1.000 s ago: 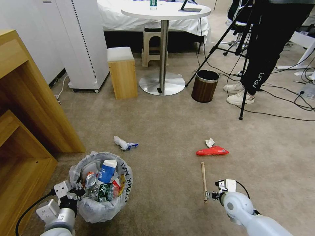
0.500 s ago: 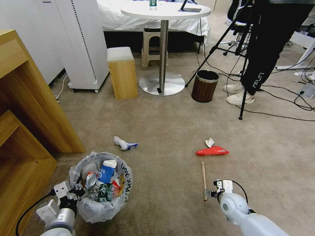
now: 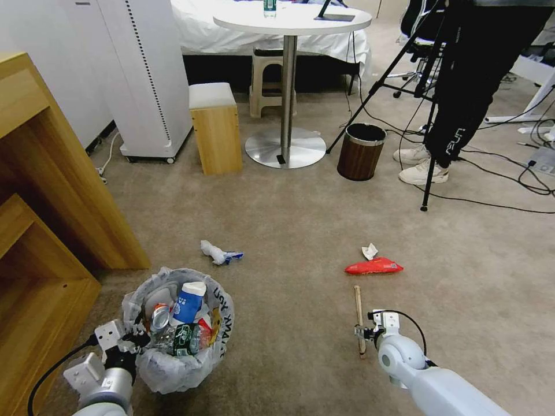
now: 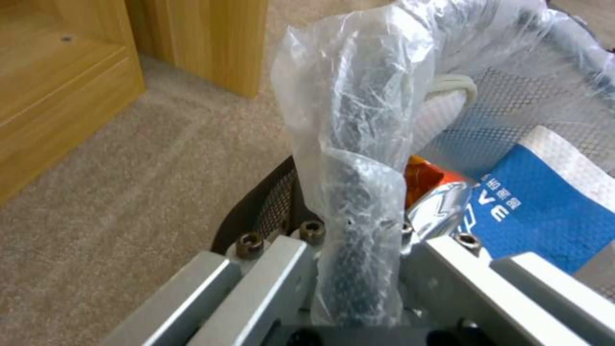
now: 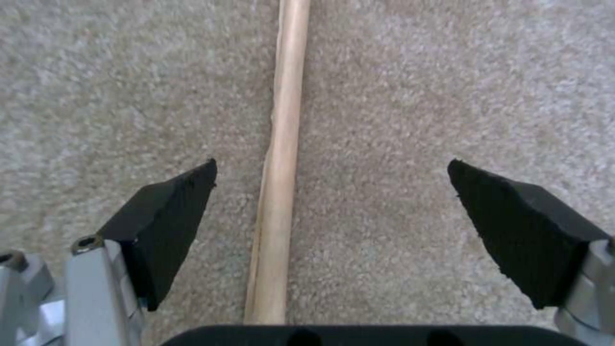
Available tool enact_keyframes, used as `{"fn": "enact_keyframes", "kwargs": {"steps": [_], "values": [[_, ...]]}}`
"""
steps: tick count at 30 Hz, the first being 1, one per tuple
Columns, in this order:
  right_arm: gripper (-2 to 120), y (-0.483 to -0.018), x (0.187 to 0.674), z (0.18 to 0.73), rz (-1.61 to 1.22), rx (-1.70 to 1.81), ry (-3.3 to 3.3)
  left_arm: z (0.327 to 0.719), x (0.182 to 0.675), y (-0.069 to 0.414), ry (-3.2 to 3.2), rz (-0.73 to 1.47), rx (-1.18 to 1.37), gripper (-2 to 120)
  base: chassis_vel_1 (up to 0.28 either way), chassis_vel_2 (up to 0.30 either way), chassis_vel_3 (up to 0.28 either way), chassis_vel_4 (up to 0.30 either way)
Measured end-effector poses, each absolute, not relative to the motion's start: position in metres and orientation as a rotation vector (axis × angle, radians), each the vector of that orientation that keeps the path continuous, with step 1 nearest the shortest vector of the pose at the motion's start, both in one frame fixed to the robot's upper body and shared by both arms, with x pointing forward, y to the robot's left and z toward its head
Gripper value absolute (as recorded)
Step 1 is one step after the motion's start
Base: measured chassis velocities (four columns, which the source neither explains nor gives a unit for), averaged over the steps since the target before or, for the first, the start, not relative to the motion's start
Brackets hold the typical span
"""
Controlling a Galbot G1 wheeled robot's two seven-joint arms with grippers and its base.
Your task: Pick up the trash bin and place the garbage on the floor into it.
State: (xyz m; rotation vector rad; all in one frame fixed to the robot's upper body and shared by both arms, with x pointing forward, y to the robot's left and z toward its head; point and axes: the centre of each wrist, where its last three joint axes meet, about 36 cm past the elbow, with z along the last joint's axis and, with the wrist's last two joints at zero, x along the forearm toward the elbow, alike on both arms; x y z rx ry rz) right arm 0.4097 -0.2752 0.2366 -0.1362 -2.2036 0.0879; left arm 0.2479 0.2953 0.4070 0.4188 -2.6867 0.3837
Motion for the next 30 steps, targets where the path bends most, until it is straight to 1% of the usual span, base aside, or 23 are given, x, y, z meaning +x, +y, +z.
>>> {"fn": "enact_keyframes", "kwargs": {"steps": [8,10,11,12,13,14,16,17,18,21,25,30], "values": [[91,-0.276,0.409,0.223,0.111,-0.135,-2.228,0.407,0.250,0.294,-2.690,0.388,0.408,1,0.000,0.000,0.000,0.000],[86,-0.276,0.409,0.219,0.121,-0.134,-2.243,0.406,0.251,0.294,-2.690,0.390,0.405,1,0.000,0.000,0.000,0.000],[86,-0.276,0.409,0.219,0.121,-0.134,-2.243,0.406,0.251,0.294,-2.690,0.390,0.405,1,0.000,0.000,0.000,0.000],[84,-0.276,0.409,0.219,0.122,-0.134,-2.245,0.406,0.251,0.294,-2.689,0.390,0.405,1,0.000,0.000,0.000,0.000],[78,-0.276,0.409,0.219,0.125,-0.131,-2.248,0.406,0.251,0.294,-2.689,0.390,0.404,1,0.000,0.000,0.000,0.000],[78,-0.276,0.409,0.219,0.125,-0.131,-2.248,0.406,0.251,0.294,-2.689,0.390,0.404,1,0.000,0.000,0.000,0.000],[65,-0.277,0.407,0.214,0.144,-0.133,-2.254,0.406,0.252,0.294,-2.690,0.392,0.403,1,0.000,0.000,0.000,0.000],[63,-0.278,0.407,0.213,0.148,-0.133,-2.256,0.406,0.252,0.294,-2.689,0.392,0.402,1,0.000,0.000,0.000,0.000],[63,-0.278,0.407,0.213,0.148,-0.133,-2.256,0.406,0.252,0.294,-2.689,0.392,0.402,1,0.000,0.000,0.000,0.000],[52,-0.278,0.406,0.211,0.160,-0.131,-2.262,0.406,0.252,0.294,-2.689,0.394,0.397,1,0.000,0.000,0.000,0.000],[50,-0.279,0.404,0.207,0.180,-0.125,-2.271,0.407,0.252,0.293,-2.694,0.398,0.386,1,0.000,0.000,0.000,0.000],[50,-0.279,0.403,0.204,0.199,-0.117,-2.285,0.407,0.253,0.292,-2.697,0.405,0.377,1,0.000,0.000,0.000,0.000]]}}
